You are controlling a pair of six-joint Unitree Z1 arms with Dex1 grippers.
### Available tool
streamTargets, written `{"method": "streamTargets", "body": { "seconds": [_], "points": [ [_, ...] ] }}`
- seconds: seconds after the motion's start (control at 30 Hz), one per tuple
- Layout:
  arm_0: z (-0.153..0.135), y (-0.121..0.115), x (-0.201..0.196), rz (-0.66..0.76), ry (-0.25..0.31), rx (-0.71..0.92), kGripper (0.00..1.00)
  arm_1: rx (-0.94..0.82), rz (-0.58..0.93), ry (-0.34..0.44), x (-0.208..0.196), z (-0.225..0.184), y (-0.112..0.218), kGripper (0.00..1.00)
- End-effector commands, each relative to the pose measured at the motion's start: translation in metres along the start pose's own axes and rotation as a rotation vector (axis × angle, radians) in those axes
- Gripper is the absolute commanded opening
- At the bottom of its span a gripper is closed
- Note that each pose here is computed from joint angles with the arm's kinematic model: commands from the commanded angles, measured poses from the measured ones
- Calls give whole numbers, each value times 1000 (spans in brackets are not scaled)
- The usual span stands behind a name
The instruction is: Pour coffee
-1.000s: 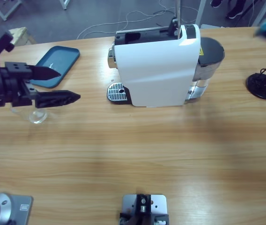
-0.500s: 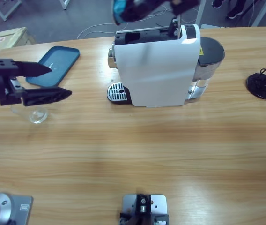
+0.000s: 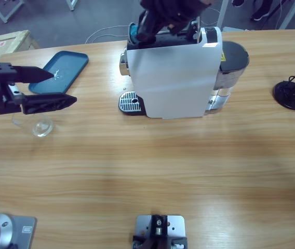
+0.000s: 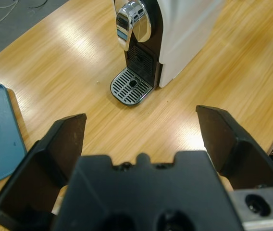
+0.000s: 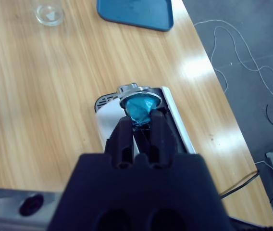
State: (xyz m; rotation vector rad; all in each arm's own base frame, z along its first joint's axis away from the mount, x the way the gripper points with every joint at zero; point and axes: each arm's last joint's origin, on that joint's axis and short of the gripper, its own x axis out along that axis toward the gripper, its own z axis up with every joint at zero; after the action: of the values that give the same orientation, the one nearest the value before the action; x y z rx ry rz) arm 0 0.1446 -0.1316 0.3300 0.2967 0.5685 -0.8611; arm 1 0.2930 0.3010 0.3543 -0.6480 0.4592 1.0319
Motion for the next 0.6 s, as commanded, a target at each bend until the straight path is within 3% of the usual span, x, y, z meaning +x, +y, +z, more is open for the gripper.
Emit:
{"method": "streamTargets", "body": {
  "seconds": [0.03, 0.53, 0.6],
  "points": [
    [-5, 1, 3, -7, 22, -10, 977, 5, -8, 77, 27, -19, -7, 0],
    [-12, 0, 0, -8, 28, -10, 977, 19, 23, 101, 35, -28, -4, 4],
    [-12, -1, -1, -6, 24, -8, 977, 26, 19, 105, 35, -29, -4, 156]
  ]
}}
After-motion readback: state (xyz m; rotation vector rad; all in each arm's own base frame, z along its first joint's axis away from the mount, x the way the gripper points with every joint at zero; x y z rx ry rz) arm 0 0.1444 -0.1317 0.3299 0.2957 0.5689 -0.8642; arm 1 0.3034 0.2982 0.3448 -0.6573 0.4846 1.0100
